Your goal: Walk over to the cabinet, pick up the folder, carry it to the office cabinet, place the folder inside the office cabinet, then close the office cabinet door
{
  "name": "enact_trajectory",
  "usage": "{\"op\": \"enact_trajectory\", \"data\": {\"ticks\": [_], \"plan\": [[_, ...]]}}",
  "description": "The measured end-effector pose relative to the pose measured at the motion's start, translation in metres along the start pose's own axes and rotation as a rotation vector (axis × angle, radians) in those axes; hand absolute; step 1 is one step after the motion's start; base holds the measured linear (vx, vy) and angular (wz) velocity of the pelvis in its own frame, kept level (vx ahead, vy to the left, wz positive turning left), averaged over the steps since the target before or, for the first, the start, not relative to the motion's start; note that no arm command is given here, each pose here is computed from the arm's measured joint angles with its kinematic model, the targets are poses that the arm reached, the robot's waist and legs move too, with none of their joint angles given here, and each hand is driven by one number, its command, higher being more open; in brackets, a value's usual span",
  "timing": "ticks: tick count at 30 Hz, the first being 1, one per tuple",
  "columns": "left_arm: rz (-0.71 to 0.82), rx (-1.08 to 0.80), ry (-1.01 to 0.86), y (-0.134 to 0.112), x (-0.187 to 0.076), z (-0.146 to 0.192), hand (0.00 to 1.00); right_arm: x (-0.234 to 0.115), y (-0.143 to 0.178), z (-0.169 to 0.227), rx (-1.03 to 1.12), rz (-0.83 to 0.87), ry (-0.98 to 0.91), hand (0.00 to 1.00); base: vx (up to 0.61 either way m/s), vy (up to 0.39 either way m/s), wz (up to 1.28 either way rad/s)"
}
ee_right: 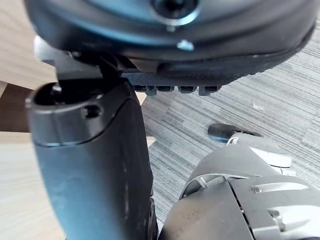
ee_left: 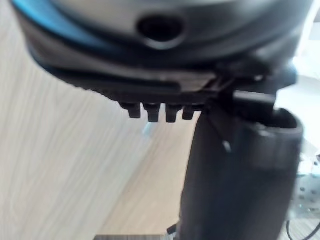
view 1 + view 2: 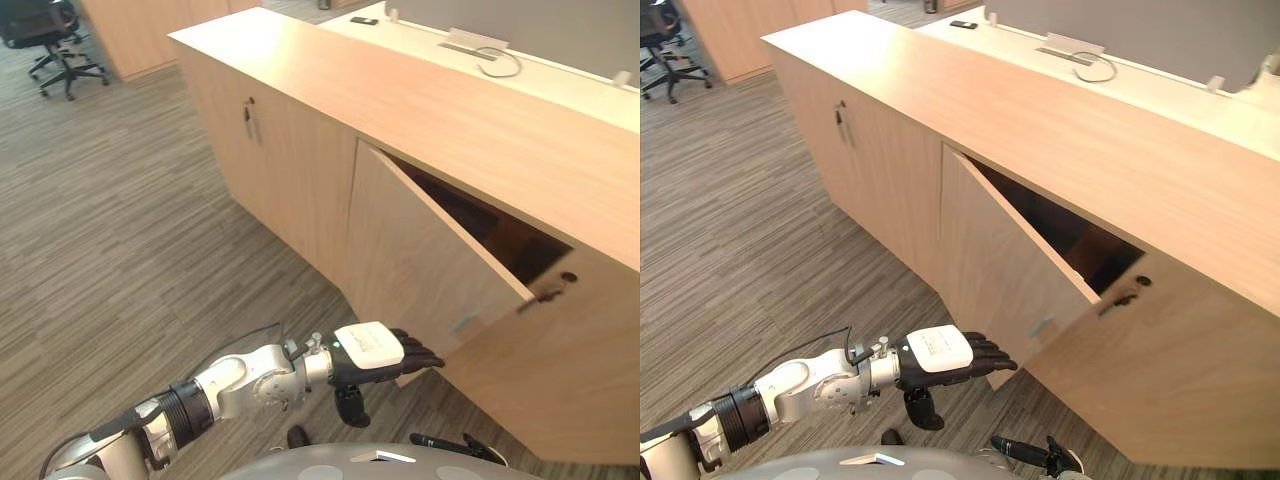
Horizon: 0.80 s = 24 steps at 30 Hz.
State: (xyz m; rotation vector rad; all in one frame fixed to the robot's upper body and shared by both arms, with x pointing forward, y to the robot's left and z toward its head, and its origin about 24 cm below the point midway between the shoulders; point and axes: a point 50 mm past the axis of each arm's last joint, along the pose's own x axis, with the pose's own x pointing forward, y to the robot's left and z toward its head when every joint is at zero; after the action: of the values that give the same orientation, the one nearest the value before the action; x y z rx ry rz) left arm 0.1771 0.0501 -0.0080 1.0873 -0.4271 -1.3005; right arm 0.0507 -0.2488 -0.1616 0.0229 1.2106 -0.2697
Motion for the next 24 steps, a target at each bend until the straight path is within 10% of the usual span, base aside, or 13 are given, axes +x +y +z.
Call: {"op": "enact_trajectory", "data": {"ticks": [6,11,24], "plan": [[0.198,-0.734,0.405,-0.064,-0.007,-0.038,1.0,0.0,0.009,-0.001,0.011,0.002,-0.005,1.0,-0.06,-0.024,-0.44],[0.531,-1.357,0.976,-0.13,-0.074,-0.084,1.0,-0.001,0.029,-0.013,0.141,0.023,0.024,1.0,0.02,-0.128,-0.56],[0.962,-1.813,1.281,-0.185,-0.109,-0.064,1.0,0.0,0.019,-0.011,0.204,-0.036,0.031,1.0,0.06,0.015,-0.44]]}}
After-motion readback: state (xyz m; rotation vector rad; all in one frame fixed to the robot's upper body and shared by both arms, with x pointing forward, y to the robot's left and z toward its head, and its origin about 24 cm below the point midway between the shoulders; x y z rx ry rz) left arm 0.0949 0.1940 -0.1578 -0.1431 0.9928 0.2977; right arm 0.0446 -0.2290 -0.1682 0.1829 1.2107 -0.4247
